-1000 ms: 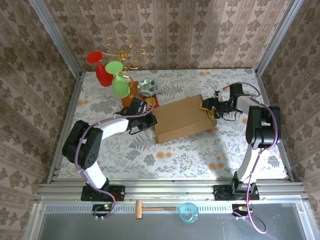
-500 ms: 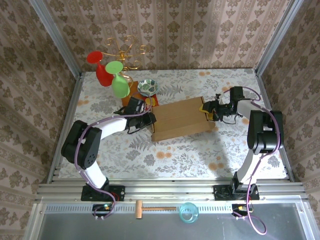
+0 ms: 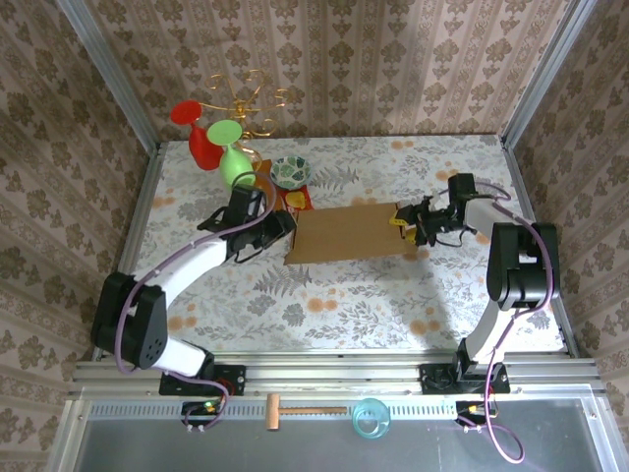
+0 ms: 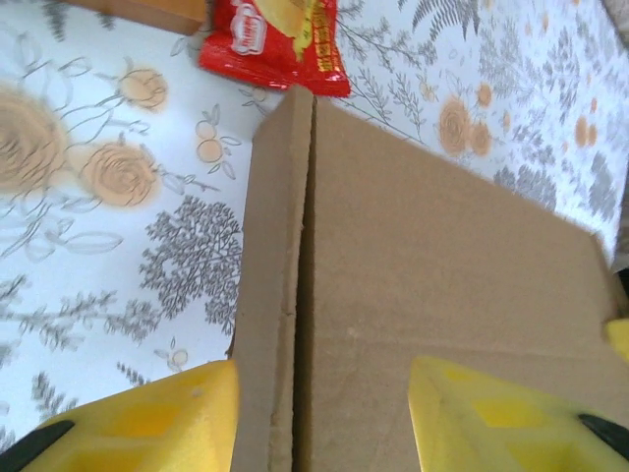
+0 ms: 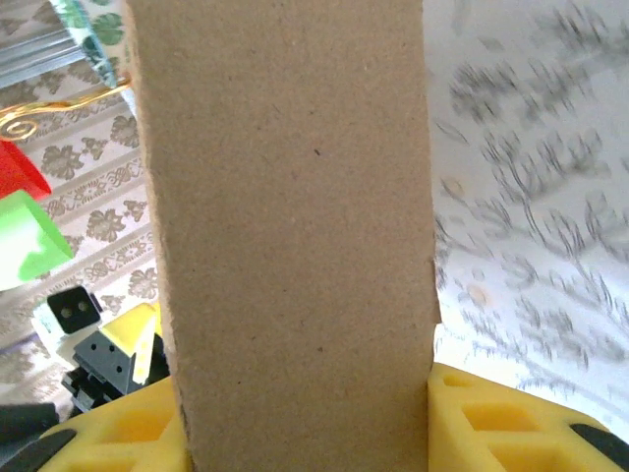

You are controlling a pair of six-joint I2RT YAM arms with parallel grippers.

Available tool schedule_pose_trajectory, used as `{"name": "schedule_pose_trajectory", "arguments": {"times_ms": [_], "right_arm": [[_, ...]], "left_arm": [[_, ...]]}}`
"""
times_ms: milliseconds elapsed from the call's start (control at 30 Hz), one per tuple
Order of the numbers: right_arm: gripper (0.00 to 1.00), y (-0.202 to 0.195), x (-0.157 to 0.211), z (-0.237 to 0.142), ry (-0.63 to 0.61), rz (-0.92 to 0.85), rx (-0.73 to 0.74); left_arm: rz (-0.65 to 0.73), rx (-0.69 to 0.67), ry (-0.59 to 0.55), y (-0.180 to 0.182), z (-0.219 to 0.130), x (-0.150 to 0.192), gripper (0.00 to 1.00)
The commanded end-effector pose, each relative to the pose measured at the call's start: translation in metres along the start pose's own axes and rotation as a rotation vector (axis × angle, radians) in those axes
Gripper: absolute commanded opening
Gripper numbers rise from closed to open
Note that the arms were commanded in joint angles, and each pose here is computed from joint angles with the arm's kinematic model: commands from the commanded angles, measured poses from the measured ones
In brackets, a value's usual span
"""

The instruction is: Fold the paper box

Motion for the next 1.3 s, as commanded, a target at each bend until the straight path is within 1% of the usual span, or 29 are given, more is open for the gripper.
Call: {"name": "schedule_pose_trajectory", "arguments": {"times_ms": [0,100,200,333,367,433,600,633,667,800,933,1200,1267], "right_arm": [[0.43,-0.015,0.024,-0.002,0.081,0.217,0.037],[0.43,-0.016,0.029,-0.002,0.101,0.264,0.027],[0.43,-0.015,0.032,-0.003,0.128,0.3,0.029],[0.43,-0.014,0.035,-0.004,0.151,0.316,0.045],[0.43,-0.014,0.035,-0.004,0.155,0.317,0.046],[0.43,-0.016,0.036,-0.004,0.16,0.322,0.057],[0.42,-0.019,0.037,-0.002,0.168,0.338,0.066],[0.42,-0.019,0.037,-0.002,0.17,0.343,0.063],[0.42,-0.018,0.036,-0.002,0.168,0.346,0.061],[0.43,-0.015,0.036,-0.002,0.168,0.342,0.061],[0.43,-0.014,0.037,0.0,0.175,0.342,0.064],[0.43,-0.015,0.04,0.004,0.185,0.347,0.068],[0.43,-0.015,0.038,0.005,0.183,0.352,0.065]], "left_arm": [[-0.223,-0.077,0.02,0.024,-0.012,0.007,0.52],[-0.387,-0.082,0.035,0.035,-0.014,0.017,0.58],[-0.513,-0.055,0.032,0.044,-0.013,0.026,0.62],[-0.656,0.022,0.004,0.05,-0.005,0.028,0.66],[-0.689,0.029,0.007,0.051,-0.002,0.028,0.72],[-0.745,0.024,0.018,0.053,0.0,0.03,0.73],[-0.869,0.065,0.008,0.058,0.004,0.032,0.74],[-0.881,0.074,0.013,0.057,0.004,0.033,0.74],[-0.899,0.075,0.028,0.057,0.005,0.034,0.81],[-0.96,0.066,0.168,0.054,0.016,0.047,0.82],[-0.981,0.089,0.169,0.055,0.022,0.047,0.82],[-0.984,0.17,0.172,0.038,0.044,0.035,0.82],[-0.97,0.173,0.211,0.03,0.05,0.047,0.81]]}}
Point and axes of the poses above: each hand's point on the last joint's axis, 136 mm out from that joint toward the fingers, its own z axis out along the fingers, its own y axis along the line the jaws close on, x = y × z, the point moved 7 cm from there along -z, back along the fingers, and after that the axes turned 2 degrees about z, right-handed, at the moved point
